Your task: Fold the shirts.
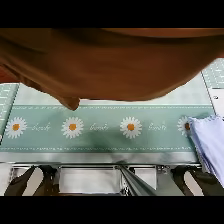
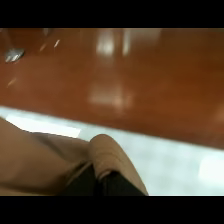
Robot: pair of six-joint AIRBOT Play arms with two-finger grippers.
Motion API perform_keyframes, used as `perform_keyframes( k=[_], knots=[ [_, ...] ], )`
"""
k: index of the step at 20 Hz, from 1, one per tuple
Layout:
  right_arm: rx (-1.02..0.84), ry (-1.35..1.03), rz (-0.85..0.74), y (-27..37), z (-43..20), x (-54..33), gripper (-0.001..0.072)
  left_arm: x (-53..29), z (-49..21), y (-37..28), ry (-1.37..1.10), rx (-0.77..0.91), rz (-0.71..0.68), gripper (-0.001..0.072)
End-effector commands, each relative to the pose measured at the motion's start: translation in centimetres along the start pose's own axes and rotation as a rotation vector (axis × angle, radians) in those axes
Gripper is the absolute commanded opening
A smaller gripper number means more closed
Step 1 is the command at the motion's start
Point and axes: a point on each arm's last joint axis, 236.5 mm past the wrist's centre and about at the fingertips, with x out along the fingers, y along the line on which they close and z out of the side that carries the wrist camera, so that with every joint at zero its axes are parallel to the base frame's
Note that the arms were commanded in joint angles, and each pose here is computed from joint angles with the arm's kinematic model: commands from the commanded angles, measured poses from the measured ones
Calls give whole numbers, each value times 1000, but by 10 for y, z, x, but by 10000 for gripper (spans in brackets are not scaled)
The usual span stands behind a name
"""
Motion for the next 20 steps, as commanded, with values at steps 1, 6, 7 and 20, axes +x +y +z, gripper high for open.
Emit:
perform_keyframes(
  k=[1,6,7,20],
  knots=[
    [-71,-227,-165,9,27,-94,31,-46,14,-25,-24,167,208,27],
    [-44,-200,-261,2,5,-128,31,-104,9,-39,-9,225,293,27],
    [-34,-164,-260,1,-4,-125,31,-111,3,-31,22,222,320,26],
    [201,347,-161,-73,-148,67,30,43,-230,120,600,-146,320,27]
  ],
)
